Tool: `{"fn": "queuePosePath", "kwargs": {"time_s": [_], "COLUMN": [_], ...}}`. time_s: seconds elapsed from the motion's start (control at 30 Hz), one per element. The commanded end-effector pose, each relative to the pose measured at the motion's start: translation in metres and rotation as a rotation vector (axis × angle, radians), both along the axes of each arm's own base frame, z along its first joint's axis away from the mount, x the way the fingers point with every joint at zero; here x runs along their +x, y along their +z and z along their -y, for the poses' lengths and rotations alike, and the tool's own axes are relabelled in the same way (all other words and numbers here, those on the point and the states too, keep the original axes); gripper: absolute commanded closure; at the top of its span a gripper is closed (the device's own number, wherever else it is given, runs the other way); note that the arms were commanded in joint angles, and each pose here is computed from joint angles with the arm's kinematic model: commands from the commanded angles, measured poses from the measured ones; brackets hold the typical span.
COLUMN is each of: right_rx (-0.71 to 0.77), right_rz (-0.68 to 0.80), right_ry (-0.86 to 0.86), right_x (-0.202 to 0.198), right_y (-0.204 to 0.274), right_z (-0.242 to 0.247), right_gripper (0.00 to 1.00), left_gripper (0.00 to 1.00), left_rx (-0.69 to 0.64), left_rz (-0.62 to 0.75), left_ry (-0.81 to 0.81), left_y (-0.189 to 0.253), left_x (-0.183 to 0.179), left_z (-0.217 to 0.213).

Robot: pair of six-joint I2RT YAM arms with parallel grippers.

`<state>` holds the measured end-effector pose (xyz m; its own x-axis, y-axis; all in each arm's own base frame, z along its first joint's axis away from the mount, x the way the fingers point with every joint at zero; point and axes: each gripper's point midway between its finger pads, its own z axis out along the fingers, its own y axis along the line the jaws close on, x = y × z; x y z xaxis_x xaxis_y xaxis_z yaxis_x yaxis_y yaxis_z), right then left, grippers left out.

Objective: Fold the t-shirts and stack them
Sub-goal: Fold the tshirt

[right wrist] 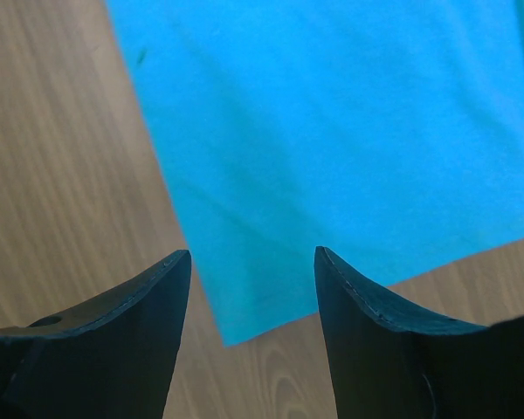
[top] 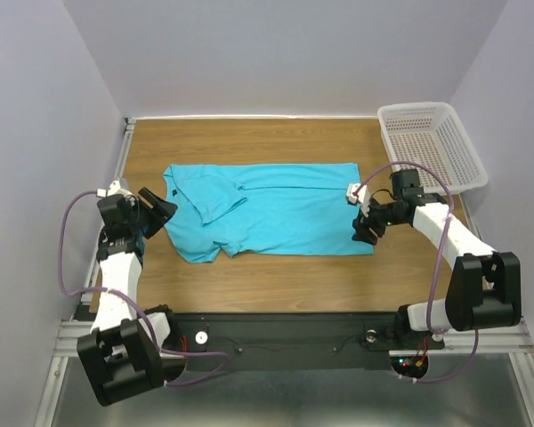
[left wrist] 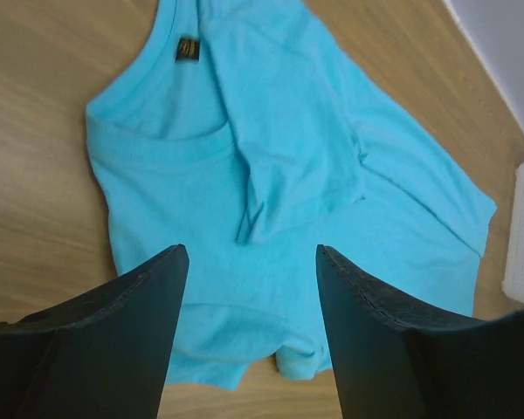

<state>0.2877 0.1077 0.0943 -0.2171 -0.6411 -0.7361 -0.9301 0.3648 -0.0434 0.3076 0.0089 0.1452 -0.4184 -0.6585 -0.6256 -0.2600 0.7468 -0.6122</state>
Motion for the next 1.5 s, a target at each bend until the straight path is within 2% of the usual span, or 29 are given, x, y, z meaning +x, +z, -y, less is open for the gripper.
{"fn": "queuePosePath", "kwargs": {"time_s": [0.0, 0.07, 0.2, 0.4, 0.5, 0.77, 1.0, 1.07, 1.13, 1.17, 1.2, 1.3, 1.47], "right_rx": [-0.036, -0.052, -0.101, -0.144, -0.160, -0.134, -0.092, -0.095, -0.098, -0.104, -0.110, -0.132, -0.184], "right_rz": [-0.001, -0.047, -0.118, -0.127, -0.123, -0.115, -0.134, -0.145, -0.151, -0.164, -0.162, -0.191, -0.176], "right_ry": [0.219, 0.243, 0.246, 0.235, 0.220, 0.197, 0.234, 0.245, 0.260, 0.262, 0.261, 0.239, 0.196], "right_x": [-0.041, -0.052, -0.062, -0.060, -0.053, -0.040, -0.048, -0.051, -0.052, -0.052, -0.049, -0.045, -0.035], "right_y": [-0.006, -0.015, -0.032, -0.045, -0.049, -0.044, -0.045, -0.049, -0.052, -0.056, -0.057, -0.065, -0.075], "right_z": [0.000, 0.003, 0.012, 0.019, 0.022, 0.017, 0.005, 0.004, 0.002, 0.002, 0.003, 0.006, 0.014], "right_gripper": [0.36, 0.36, 0.36, 0.36, 0.36, 0.36, 0.36, 0.36, 0.36, 0.37, 0.37, 0.38, 0.45], "left_gripper": [0.31, 0.37, 0.43, 0.43, 0.43, 0.43, 0.46, 0.51, 0.58, 0.59, 0.70, 0.85, 0.92], "left_rx": [-0.131, -0.167, -0.204, -0.143, -0.127, -0.148, -0.157, -0.163, -0.171, -0.173, -0.193, -0.241, -0.256], "left_rz": [-0.144, -0.213, -0.377, -0.570, -0.636, -0.691, -0.666, -0.654, -0.582, -0.554, -0.499, -0.443, -0.396], "left_ry": [-0.029, -0.018, 0.046, 0.180, 0.211, 0.143, 0.040, 0.006, -0.043, -0.067, -0.105, -0.163, -0.228], "left_y": [-0.034, -0.049, -0.077, -0.100, -0.110, -0.125, -0.132, -0.132, -0.124, -0.120, -0.112, -0.101, -0.095], "left_x": [-0.016, -0.022, -0.039, -0.061, -0.068, -0.068, -0.055, -0.049, -0.036, -0.031, -0.023, -0.013, -0.003], "left_z": [0.017, 0.019, 0.017, -0.003, -0.007, 0.007, 0.021, 0.023, 0.027, 0.029, 0.035, 0.045, 0.051]}}
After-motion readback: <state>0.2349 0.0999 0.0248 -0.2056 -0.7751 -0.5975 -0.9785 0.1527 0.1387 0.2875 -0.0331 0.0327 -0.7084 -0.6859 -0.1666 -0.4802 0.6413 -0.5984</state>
